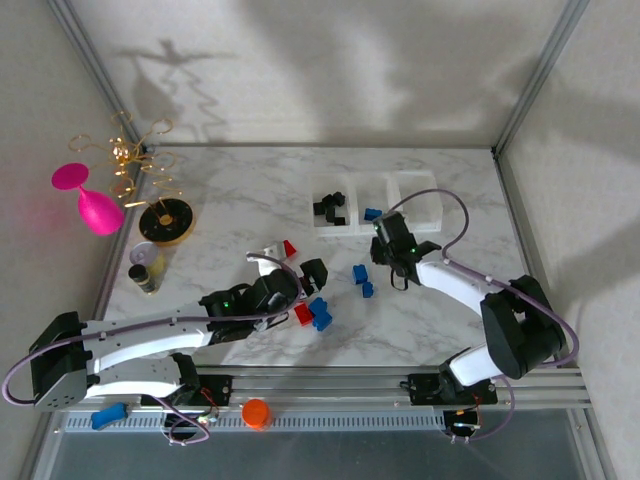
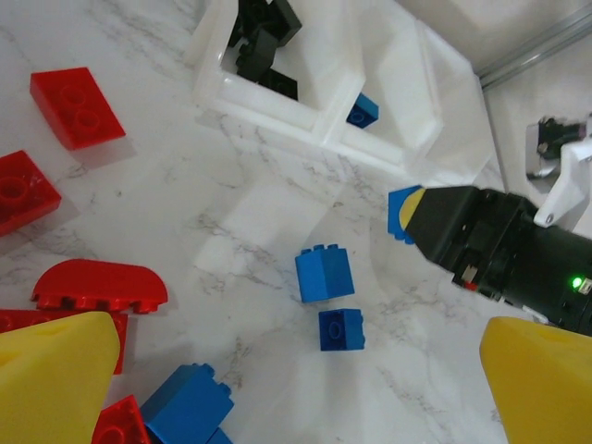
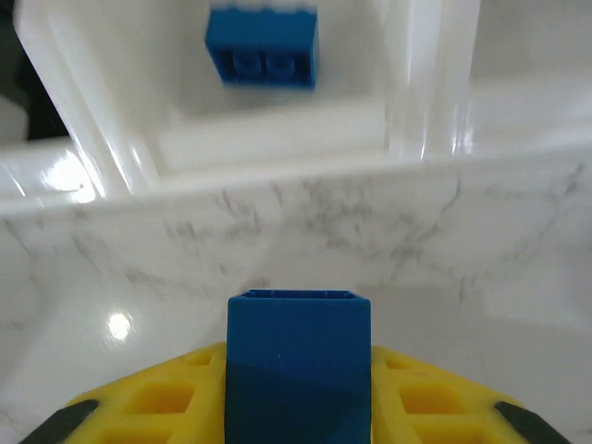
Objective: Sort the legos into containers by color
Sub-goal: Pick up the lego from the center of the table, then place the lego in the container.
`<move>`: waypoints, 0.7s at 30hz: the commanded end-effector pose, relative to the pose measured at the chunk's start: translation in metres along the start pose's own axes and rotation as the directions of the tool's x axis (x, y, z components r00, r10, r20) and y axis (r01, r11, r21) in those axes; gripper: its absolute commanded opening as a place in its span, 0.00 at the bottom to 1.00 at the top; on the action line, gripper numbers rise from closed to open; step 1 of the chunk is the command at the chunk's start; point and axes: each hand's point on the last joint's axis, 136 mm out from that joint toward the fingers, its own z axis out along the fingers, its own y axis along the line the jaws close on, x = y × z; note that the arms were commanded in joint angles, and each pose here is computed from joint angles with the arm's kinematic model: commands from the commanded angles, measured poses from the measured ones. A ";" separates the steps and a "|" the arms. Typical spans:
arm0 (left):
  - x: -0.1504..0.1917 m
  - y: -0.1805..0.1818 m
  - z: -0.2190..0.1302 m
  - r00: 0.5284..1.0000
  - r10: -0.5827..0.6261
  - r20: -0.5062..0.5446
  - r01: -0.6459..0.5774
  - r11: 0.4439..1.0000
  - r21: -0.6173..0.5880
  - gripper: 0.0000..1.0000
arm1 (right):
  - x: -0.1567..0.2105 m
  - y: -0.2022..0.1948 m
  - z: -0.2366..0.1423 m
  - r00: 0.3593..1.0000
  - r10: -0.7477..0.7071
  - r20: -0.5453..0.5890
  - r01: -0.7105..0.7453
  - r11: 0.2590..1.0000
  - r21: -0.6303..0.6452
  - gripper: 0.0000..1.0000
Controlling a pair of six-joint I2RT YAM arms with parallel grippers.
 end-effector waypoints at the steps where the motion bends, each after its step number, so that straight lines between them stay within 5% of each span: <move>1: -0.014 -0.004 0.001 0.999 0.006 0.045 -0.006 1.000 -0.013 1.00 | -0.033 0.003 -0.004 0.999 0.006 0.051 -0.006 1.000 -0.003 0.28; 12: -0.038 -0.011 0.006 0.997 0.007 0.082 -0.006 1.000 -0.009 1.00 | -0.111 0.019 0.035 0.990 0.005 0.140 -0.007 1.000 0.018 0.27; 21: -0.045 -0.007 0.014 0.997 -0.011 0.077 0.012 1.000 -0.010 0.99 | -0.118 0.019 0.087 0.994 -0.042 0.102 0.035 0.997 0.065 0.34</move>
